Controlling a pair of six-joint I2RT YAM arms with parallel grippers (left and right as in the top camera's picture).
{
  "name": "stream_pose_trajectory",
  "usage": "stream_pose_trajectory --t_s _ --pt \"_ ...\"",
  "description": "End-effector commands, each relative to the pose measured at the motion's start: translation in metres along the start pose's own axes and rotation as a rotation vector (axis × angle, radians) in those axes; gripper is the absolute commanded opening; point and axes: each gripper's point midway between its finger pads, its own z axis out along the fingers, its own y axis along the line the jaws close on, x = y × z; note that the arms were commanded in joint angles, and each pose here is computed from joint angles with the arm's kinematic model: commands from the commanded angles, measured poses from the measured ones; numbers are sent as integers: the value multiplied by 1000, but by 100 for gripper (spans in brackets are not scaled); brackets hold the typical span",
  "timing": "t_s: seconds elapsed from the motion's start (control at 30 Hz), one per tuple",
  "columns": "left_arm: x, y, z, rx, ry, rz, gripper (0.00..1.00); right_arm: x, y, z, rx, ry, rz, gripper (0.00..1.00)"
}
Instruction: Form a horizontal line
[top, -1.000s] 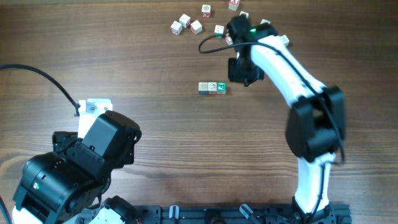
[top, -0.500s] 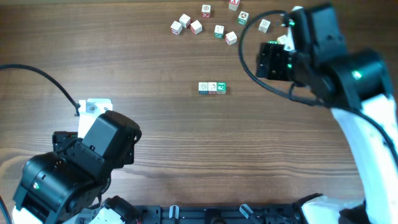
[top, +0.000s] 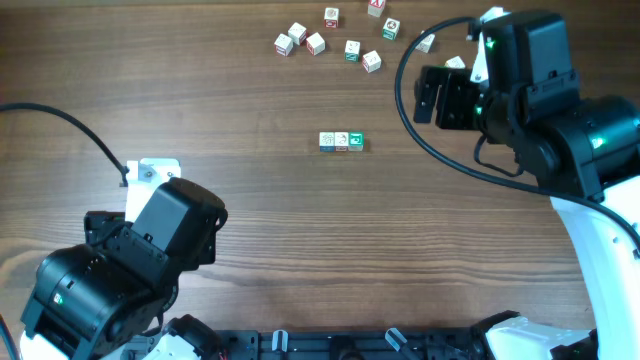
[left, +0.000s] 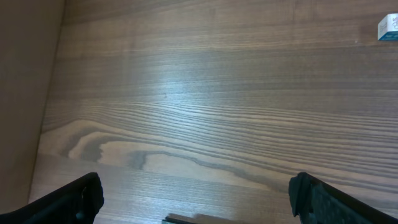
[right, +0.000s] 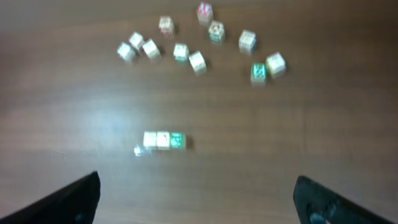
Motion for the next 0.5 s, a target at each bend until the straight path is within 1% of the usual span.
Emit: stream_pose_trajectory --t_s 0.0,0.1,0.2,0.3,0.47 --pt "0 2 -1 -6 -5 -26 100 -33 10 -30 -62 -178 -69 100" --pt "0 2 -1 -6 -5 -26 100 -53 19 -59 -125 -308 -126 100" --pt "0 2 -1 -6 -5 -26 100 -61 18 -91 -148 -401 -130 100" --pt "0 2 -1 -6 -5 -26 100 -57 4 -132 -148 -485 -117 100" --pt "0 2 -1 -6 -5 -26 100 -38 -7 -198 -171 -624 -189 100"
